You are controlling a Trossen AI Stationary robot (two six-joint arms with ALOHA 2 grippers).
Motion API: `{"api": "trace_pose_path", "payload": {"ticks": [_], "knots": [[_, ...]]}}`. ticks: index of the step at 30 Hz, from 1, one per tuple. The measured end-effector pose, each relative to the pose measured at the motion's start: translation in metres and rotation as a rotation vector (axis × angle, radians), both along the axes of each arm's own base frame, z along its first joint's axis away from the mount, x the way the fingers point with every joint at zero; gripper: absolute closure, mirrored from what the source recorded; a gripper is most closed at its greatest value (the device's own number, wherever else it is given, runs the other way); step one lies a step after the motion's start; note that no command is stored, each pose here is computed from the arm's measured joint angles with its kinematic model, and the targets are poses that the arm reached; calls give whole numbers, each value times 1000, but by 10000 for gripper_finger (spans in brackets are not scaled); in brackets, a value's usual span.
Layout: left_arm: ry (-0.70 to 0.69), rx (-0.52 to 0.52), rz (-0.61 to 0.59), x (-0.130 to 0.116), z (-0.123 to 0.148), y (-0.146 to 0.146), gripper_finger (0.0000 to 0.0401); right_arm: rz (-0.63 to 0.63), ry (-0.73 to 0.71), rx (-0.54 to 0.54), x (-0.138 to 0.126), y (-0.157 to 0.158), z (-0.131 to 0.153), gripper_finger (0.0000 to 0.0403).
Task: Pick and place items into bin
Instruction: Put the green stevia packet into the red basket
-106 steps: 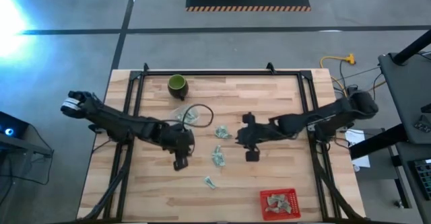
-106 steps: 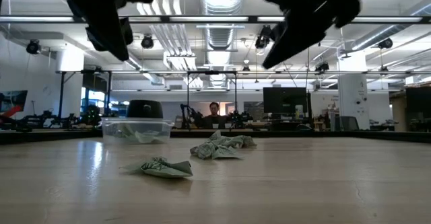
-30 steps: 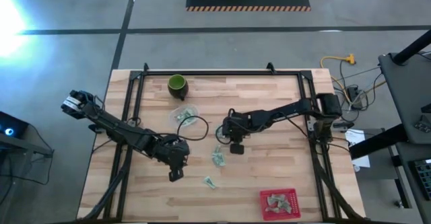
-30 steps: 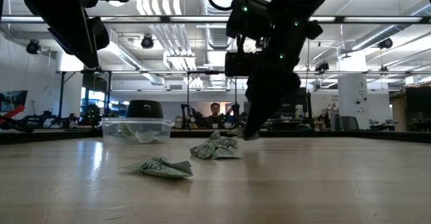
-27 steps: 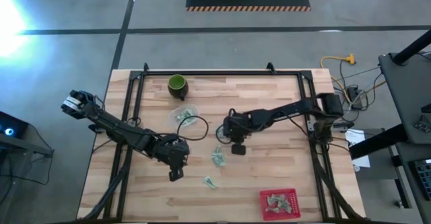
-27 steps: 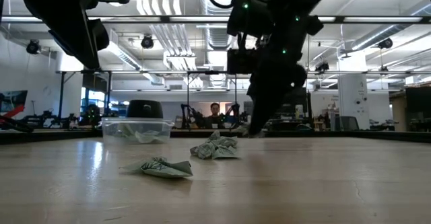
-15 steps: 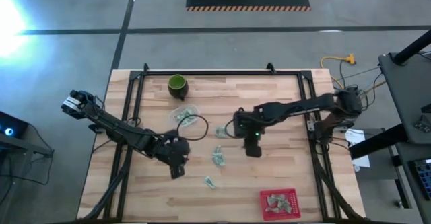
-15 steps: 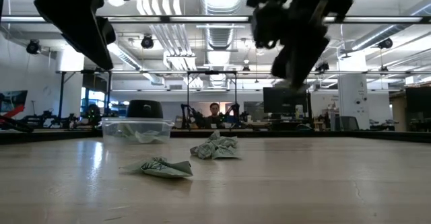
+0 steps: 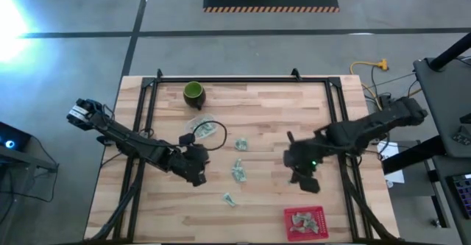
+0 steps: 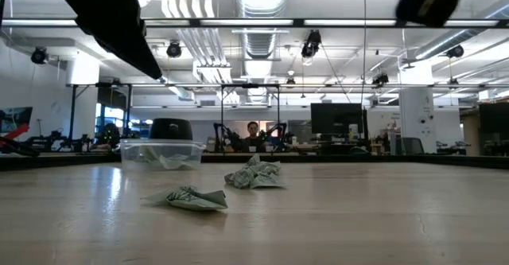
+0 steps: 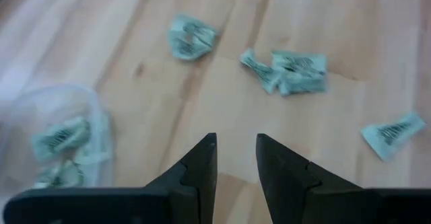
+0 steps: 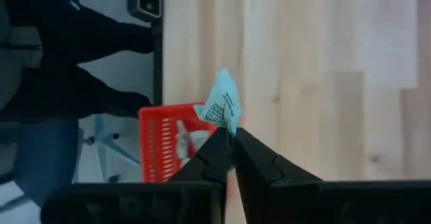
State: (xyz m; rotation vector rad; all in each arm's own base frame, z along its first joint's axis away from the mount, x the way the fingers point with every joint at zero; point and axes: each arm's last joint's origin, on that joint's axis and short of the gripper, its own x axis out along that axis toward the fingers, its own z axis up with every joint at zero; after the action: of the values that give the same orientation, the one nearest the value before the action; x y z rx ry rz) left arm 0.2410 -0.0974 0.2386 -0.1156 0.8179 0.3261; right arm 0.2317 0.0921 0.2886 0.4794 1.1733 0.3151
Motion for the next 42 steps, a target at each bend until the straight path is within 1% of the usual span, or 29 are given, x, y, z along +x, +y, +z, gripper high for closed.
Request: {"api": "trace_pose_path", "payload": {"ticks": [5,11,16,22,27,30,36,42], "knots": [[-23,34,39,2,1,4,315,-27,4,15,-20,31,1,390],[-46,28,52,4,2,6,315,-12,11,20,-33,71,-6,390],[-77,32,68,6,4,6,315,-5,34,-11,-37,98,-21,390],[-119,39,66,10,7,6,315,12,140,-81,-38,124,-52,390],[-142,57,36,12,9,5,315,8,220,-133,-37,136,-76,390],[-159,50,37,13,11,4,315,13,233,-149,-36,141,-83,390],[-182,39,39,15,12,4,315,37,226,-165,-38,144,-85,390],[-165,43,39,22,4,1,315,63,203,-169,-39,143,-82,387]]}}
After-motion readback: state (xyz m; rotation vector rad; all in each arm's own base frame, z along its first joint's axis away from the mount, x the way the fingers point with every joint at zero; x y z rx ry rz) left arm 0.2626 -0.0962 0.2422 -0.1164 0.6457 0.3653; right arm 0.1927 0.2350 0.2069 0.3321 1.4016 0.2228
